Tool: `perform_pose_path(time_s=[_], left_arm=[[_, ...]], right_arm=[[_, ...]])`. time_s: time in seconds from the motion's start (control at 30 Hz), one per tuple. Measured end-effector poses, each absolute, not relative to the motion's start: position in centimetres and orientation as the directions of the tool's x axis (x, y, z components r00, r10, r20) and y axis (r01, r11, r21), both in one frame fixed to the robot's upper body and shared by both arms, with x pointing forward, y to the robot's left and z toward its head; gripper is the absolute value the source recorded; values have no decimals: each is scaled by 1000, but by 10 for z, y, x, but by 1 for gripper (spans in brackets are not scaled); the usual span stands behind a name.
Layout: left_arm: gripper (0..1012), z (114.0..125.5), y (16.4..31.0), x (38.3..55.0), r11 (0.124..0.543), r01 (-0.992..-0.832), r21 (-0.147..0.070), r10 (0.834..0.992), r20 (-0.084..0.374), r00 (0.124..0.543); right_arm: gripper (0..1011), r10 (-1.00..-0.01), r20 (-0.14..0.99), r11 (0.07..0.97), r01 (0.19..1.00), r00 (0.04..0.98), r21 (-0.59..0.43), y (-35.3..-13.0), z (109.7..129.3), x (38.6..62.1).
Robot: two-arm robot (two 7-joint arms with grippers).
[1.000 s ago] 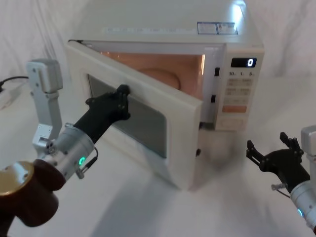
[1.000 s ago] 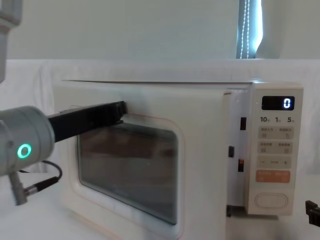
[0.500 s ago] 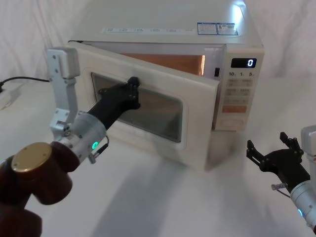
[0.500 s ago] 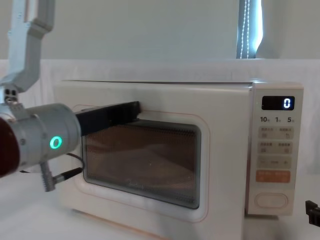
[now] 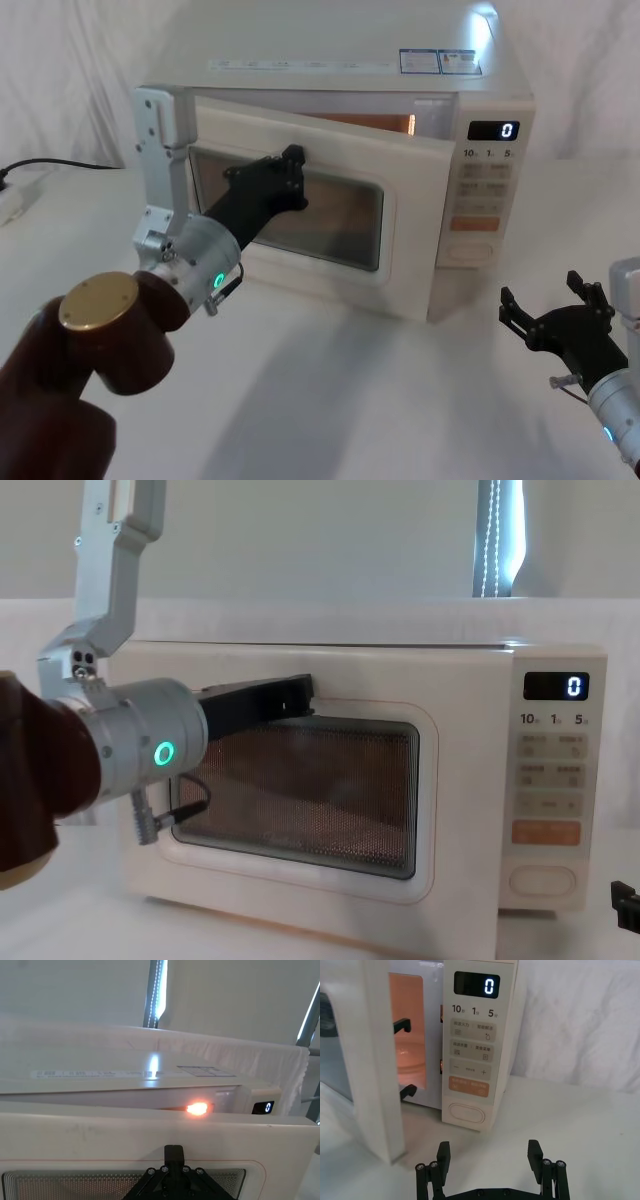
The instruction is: Press the button to open the microwave door with one hand; close the microwave door with the other hand.
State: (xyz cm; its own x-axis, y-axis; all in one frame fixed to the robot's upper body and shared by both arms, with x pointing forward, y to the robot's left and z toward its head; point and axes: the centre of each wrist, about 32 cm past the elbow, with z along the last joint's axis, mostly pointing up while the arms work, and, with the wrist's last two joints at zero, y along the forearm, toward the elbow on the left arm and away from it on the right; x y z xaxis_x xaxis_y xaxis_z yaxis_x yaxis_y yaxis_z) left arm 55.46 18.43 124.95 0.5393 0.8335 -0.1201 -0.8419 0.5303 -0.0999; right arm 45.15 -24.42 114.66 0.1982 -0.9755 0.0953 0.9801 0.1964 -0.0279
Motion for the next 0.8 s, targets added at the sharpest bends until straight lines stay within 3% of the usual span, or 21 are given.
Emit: perform_pose_path(time_s=[0.2, 0.53, 0.8], left_arm=[[0, 1251, 180, 561, 523, -846, -105, 839, -114, 532], [0, 1248, 176, 573, 511, -855, -89, 851, -87, 518], [0, 1248, 173, 579, 508, -856, -95, 853, -86, 515]], right_arm=[[1002, -976, 95, 196, 980, 198, -28, -244, 1147, 451], [1002, -976, 95, 196, 980, 198, -28, -244, 1147, 451], [1002, -976, 95, 196, 980, 198, -28, -244, 1147, 451]])
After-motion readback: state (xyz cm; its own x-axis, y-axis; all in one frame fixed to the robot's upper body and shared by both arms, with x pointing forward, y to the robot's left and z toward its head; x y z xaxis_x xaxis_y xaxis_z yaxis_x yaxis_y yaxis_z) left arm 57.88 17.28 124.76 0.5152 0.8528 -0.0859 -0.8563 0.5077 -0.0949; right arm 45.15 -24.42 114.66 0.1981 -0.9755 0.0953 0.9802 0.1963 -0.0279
